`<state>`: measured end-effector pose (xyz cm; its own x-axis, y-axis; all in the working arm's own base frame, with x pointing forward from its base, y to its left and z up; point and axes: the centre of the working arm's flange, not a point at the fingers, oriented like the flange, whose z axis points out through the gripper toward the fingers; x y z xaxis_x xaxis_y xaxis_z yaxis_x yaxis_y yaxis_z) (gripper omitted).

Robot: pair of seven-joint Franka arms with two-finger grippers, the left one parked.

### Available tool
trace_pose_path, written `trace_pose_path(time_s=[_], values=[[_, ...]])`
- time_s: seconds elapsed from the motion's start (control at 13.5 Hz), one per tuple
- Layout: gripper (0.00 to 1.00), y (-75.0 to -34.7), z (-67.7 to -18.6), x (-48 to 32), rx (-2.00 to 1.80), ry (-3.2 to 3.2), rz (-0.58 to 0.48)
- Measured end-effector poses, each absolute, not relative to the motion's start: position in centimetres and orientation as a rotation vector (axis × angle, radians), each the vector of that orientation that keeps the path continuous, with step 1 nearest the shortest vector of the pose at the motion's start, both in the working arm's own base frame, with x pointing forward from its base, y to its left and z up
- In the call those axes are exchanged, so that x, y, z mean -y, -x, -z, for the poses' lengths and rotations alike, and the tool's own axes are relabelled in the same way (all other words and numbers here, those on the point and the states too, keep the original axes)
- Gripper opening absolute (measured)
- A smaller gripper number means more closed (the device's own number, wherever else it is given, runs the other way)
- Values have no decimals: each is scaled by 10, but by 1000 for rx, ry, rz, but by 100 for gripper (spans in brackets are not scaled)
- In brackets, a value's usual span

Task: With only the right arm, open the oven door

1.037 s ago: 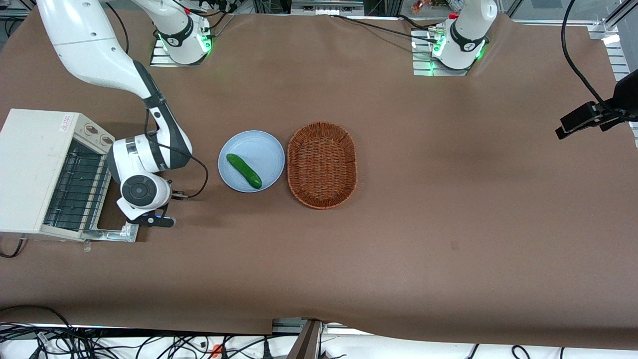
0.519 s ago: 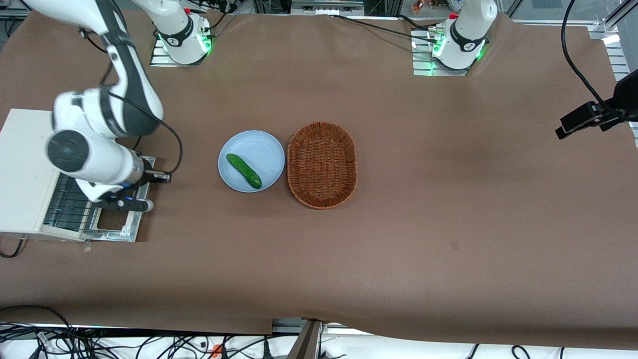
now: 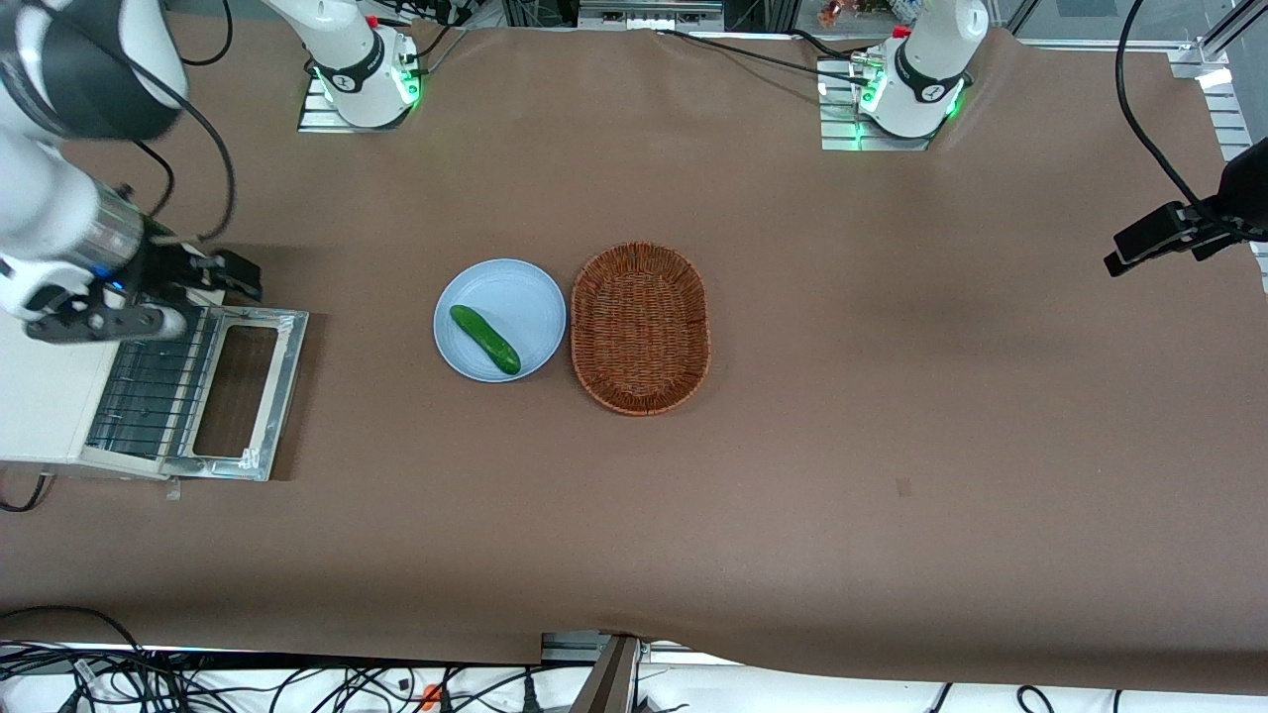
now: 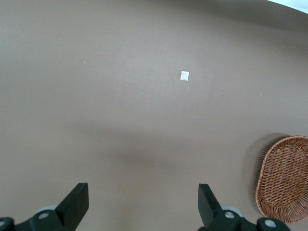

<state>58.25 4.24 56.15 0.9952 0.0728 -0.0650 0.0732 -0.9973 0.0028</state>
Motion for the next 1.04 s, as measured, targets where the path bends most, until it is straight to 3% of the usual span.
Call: trace_pose_path(time_s=[0.44, 0.81, 1.04], values=[[100, -558, -686, -24, -88, -3136, -16], [100, -573, -630, -16, -43, -3124, 216], [100, -578, -600, -9, -9, -3130, 167]])
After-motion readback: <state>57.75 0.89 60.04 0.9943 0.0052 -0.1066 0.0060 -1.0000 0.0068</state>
